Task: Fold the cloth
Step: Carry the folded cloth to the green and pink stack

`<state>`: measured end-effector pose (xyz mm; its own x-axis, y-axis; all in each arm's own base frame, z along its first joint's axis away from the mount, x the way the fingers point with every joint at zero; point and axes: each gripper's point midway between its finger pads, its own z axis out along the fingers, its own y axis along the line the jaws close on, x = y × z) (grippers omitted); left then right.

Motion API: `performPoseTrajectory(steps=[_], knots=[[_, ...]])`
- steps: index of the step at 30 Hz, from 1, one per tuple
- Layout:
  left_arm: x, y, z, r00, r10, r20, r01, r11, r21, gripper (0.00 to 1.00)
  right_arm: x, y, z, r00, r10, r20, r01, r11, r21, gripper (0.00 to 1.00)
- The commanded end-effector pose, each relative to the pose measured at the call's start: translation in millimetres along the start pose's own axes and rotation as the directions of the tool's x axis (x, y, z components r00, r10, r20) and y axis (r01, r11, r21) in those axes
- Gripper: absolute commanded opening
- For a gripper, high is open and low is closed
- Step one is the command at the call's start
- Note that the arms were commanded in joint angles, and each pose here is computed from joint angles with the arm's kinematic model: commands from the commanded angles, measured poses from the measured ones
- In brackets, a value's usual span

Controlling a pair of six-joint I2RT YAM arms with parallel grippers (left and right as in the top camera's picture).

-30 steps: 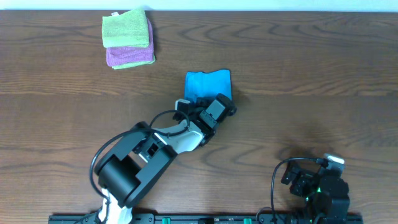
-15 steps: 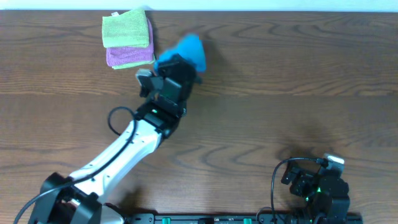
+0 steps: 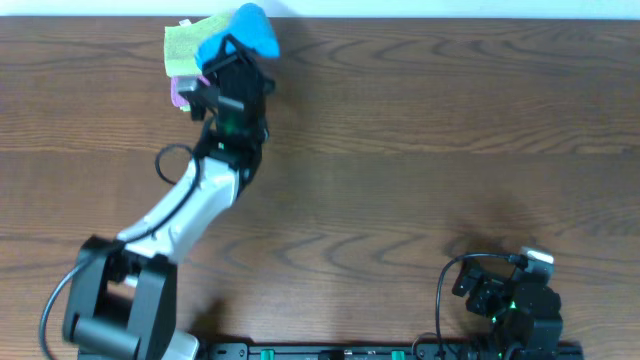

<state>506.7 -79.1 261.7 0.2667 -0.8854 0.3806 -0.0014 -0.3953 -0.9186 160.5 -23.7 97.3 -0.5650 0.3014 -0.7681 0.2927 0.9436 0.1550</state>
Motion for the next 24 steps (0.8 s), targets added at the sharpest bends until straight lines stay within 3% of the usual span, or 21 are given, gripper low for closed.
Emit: performPoseTrajectory(steps=[1, 3, 7, 12, 18, 24], knots=[[4, -43, 28, 0.988, 0.148, 0.047, -0.152, 0.984, 0.093, 0.06, 0, -3, 1, 1.000, 0.019, 0.006, -0.019, 1.000, 0.017, 0.99], [3, -62, 47, 0.949, 0.302, 0.087, -0.311, 0.943, 0.118, 0.06, 0, -3, 1, 1.000, 0.019, 0.005, -0.019, 1.000, 0.016, 0.99], [5, -93, 72, 0.807, 0.571, 0.154, -0.589, 0.797, 0.132, 0.06, 0, -3, 1, 1.000, 0.019, 0.005, -0.019, 1.000, 0.017, 0.99], [-20, -87, 98, 0.648, 0.741, 0.176, -0.757, 0.653, 0.037, 0.06, 0, -3, 1, 1.000, 0.019, 0.005, -0.019, 1.000, 0.016, 0.99], [-54, -33, 136, 0.609, 0.786, 0.107, -0.788, 0.615, -0.033, 0.06, 0, -3, 1, 1.000, 0.019, 0.005, -0.019, 1.000, 0.016, 0.99], [-64, -10, 162, 0.636, 0.766, 0.095, -0.772, 0.633, 0.056, 0.06, 1, -3, 1, 1.000, 0.019, 0.005, -0.019, 1.000, 0.016, 0.99]])
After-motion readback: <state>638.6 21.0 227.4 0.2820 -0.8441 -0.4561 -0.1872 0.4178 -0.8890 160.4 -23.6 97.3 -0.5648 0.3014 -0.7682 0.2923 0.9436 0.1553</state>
